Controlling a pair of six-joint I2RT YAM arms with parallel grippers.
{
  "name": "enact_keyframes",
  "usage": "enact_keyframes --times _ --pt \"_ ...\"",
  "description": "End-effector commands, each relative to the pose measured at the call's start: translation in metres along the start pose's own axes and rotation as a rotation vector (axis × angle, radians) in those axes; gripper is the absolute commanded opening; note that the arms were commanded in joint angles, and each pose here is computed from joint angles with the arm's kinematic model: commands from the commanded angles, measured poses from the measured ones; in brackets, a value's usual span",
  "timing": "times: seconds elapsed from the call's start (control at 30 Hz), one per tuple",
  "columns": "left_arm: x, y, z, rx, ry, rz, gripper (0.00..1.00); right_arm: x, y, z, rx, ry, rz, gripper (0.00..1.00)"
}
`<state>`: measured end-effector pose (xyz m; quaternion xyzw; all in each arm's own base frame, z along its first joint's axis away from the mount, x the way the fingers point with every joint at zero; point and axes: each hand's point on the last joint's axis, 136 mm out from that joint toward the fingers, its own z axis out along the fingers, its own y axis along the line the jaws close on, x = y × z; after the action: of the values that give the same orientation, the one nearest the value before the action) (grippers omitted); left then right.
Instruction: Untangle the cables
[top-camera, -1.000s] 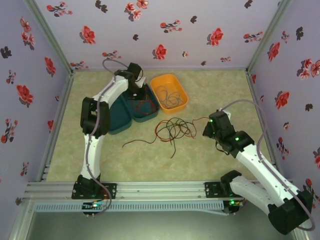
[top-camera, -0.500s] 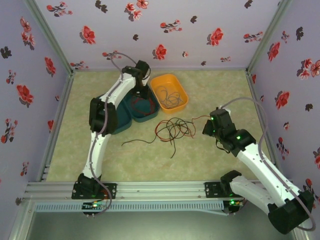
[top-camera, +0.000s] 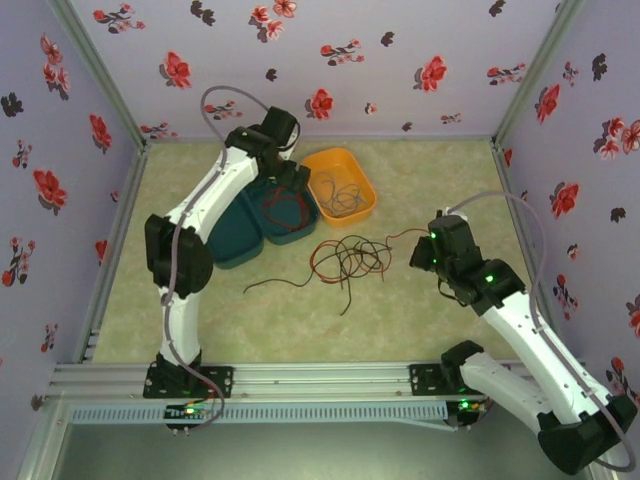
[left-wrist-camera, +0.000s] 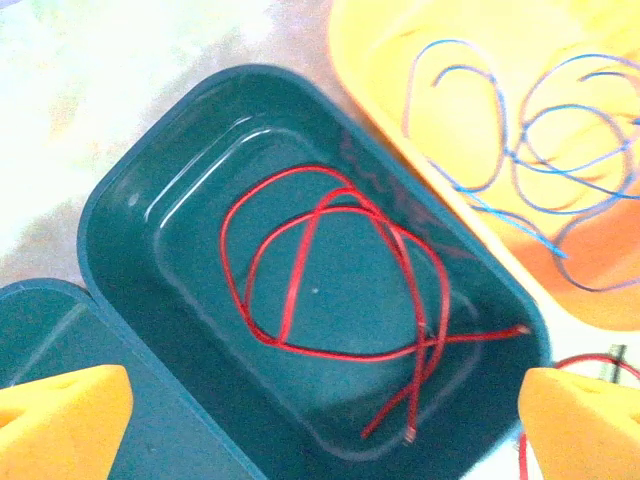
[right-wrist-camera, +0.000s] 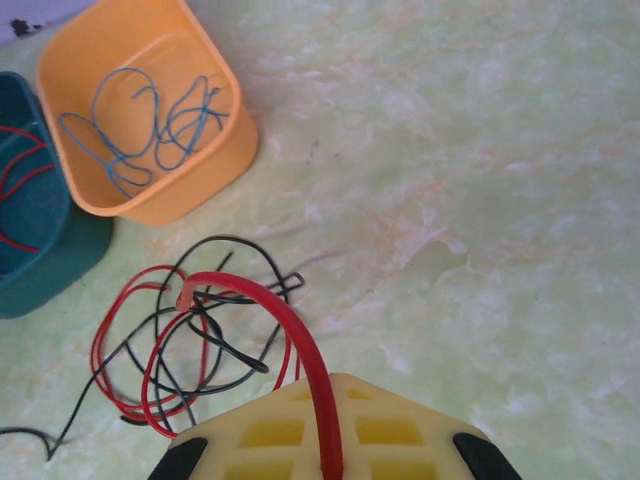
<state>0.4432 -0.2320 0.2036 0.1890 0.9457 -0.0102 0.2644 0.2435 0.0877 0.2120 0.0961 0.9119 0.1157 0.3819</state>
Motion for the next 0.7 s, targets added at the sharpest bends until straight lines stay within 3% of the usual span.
enact_keyframes --times 0.0,0.13,0.4,0.67 --pt "0.006 -0.021 -0.021 0.038 -0.040 0.053 1.00 -0.014 0.012 -0.020 -0.061 -0.032 -0.052 0.00" --pt "0.005 -0.051 -0.045 0.174 -0.148 0.061 1.00 -0.025 0.025 -0.035 -0.127 -0.064 -0.099 0.00" --pt "-0.002 -0.128 -0.111 0.714 -0.533 0.092 0.96 -0.047 0.058 -0.057 -0.297 -0.143 -0.142 0.00" --pt "0.014 -0.177 -0.124 0.931 -0.752 0.155 0.86 -0.062 0.090 -0.070 -0.447 -0.177 -0.167 0.00"
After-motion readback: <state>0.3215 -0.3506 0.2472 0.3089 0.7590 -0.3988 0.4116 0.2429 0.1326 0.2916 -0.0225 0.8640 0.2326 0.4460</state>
